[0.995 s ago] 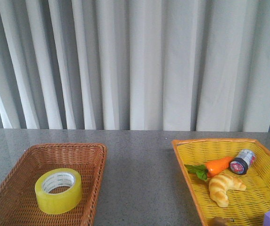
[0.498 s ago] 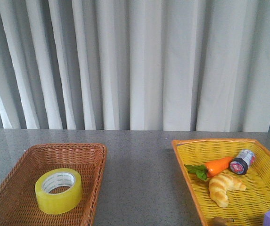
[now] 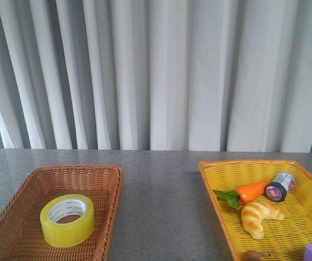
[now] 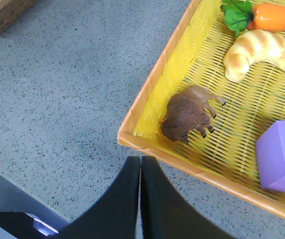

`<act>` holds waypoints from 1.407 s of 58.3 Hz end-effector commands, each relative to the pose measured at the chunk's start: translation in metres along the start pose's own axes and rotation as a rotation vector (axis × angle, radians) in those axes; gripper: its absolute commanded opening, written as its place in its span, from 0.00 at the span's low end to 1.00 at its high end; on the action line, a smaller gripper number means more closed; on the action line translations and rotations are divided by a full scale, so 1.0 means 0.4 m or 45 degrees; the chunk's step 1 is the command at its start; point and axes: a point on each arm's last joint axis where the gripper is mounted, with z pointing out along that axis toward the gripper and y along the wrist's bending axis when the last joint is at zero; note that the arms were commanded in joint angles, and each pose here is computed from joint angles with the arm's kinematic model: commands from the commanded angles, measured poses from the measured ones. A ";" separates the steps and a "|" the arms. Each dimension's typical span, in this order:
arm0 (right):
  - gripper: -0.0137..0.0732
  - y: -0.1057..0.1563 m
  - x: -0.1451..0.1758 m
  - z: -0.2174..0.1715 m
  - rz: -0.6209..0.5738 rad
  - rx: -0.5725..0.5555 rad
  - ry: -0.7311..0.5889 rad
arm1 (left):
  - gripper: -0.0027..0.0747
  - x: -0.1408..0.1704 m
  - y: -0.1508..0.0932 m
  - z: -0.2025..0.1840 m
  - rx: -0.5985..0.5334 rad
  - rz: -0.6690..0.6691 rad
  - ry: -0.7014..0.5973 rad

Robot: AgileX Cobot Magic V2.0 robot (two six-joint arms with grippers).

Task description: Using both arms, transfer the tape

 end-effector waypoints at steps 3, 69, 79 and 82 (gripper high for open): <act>0.15 -0.004 -0.024 -0.018 -0.003 0.016 -0.099 | 0.03 -0.027 -0.001 -0.005 0.002 -0.022 -0.132; 0.15 -0.021 0.443 0.057 0.205 0.639 -1.033 | 0.03 -0.027 -0.001 -0.005 0.003 -0.022 -0.134; 0.15 -0.022 0.443 0.058 0.206 0.639 -1.031 | 0.03 -0.027 -0.001 -0.005 0.003 -0.022 -0.134; 0.15 -0.022 0.443 0.058 0.206 0.639 -1.031 | 0.03 -0.027 -0.001 -0.005 0.003 -0.022 -0.134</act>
